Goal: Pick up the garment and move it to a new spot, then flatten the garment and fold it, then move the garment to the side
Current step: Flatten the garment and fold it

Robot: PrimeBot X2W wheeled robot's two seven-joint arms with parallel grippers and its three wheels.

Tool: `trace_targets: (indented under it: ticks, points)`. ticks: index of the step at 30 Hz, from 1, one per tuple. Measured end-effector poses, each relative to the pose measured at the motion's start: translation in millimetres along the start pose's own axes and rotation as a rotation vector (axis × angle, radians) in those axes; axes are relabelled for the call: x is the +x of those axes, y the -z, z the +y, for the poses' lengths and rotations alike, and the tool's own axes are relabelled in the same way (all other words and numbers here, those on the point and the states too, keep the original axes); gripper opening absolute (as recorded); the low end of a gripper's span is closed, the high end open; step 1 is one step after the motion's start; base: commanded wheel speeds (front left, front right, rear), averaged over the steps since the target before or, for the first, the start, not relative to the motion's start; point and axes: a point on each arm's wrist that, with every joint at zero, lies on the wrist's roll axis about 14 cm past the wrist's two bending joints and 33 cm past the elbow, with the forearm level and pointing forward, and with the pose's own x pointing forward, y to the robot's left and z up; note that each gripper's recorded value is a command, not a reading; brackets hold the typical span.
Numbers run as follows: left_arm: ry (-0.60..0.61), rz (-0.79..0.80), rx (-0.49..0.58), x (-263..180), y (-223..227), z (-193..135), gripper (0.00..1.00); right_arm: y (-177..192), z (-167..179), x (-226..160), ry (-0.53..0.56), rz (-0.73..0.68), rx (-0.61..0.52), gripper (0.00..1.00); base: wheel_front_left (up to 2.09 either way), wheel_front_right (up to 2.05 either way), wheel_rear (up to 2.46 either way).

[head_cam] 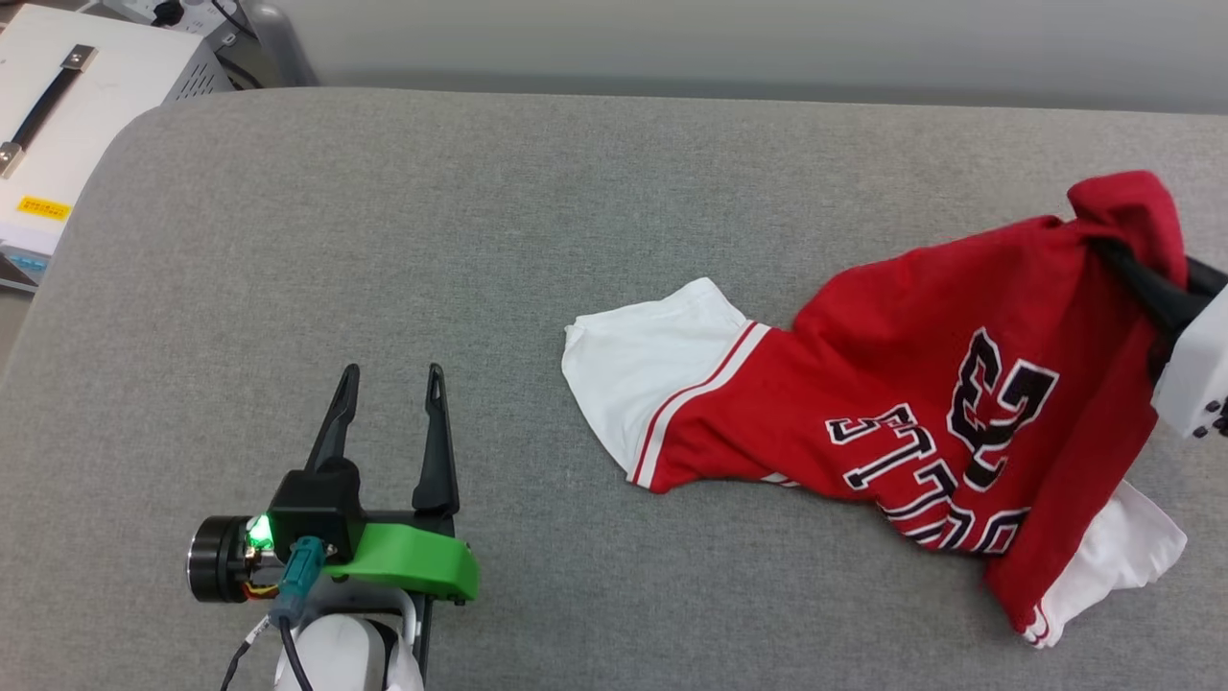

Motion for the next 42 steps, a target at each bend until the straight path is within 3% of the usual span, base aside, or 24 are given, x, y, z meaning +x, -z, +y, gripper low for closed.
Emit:
trace_targets:
  ticks: [10,22,25,29,39,42]
  points:
    - [-0.002,0.024,0.001,1,9,1,1.00,-53,-7,13,0.013,-0.076,-0.104,0.00,0.00,0.00,0.00]
    - [0.011,0.054,-0.009,21,25,-4,1.00,-107,-49,87,0.113,-0.032,-0.254,0.00,0.00,0.00,0.00]
    - [0.005,0.060,-0.009,26,29,-3,1.00,-90,-57,109,0.129,0.043,-0.293,0.00,0.00,0.00,0.00]
    - [-0.001,0.071,-0.009,31,35,-2,1.00,-41,-66,133,0.133,0.201,-0.307,0.00,0.00,0.00,0.00]
    - [-0.034,0.119,-0.009,35,54,7,1.00,109,-62,144,0.092,0.576,-0.102,0.00,0.00,0.00,0.00]
    - [-0.036,0.124,-0.006,35,56,8,1.00,122,-61,143,0.095,0.602,-0.045,0.00,0.00,0.00,0.00]
